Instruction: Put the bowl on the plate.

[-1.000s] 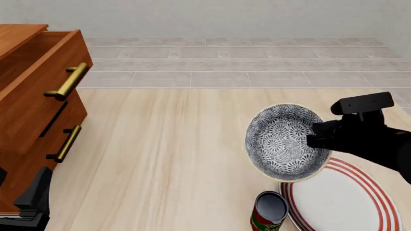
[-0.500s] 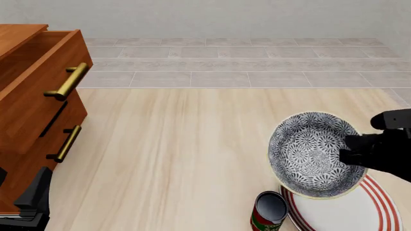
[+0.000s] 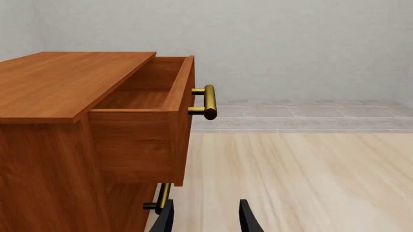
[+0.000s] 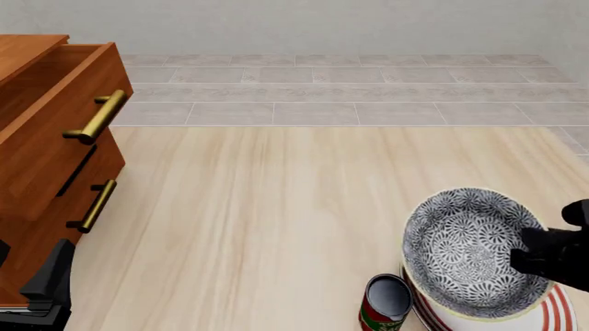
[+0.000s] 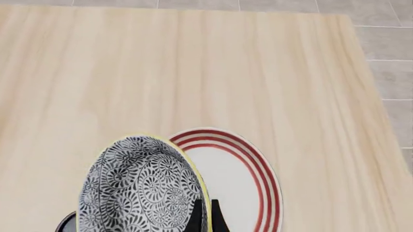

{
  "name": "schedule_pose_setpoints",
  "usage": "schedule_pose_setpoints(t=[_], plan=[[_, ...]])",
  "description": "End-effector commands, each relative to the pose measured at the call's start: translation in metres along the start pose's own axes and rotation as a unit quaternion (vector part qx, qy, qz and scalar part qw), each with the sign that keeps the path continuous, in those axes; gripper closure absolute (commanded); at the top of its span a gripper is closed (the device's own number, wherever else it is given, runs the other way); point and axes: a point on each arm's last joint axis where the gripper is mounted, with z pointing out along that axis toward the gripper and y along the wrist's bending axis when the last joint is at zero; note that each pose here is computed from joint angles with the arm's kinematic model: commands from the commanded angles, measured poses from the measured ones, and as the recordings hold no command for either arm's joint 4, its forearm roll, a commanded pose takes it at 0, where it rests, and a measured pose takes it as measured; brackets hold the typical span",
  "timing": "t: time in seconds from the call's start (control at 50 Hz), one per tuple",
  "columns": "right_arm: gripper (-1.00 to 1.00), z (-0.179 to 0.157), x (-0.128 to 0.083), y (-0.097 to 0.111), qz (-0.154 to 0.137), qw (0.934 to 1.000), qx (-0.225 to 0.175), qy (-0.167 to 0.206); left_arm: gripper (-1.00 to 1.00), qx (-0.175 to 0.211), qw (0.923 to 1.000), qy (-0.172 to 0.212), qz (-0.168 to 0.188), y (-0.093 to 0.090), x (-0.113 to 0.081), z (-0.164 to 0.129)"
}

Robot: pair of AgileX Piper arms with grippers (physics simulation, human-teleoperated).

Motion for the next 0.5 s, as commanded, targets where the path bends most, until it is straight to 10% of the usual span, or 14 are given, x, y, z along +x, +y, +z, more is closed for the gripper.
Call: schedule_pose_setpoints(t=[0.02,0.5], plan=[[1.0,0.004,0.015,-0.003,0.016,0.9997,0.013,0.011,-1.0,0.0,1.0,0.0,0.0,0.0,0.0,0.0],[1.0,0.027,0.045,-0.012,0.044,0.9973,0.047,0.037,-1.0,0.0,1.0,0.0,0.0,0.0,0.0,0.0]])
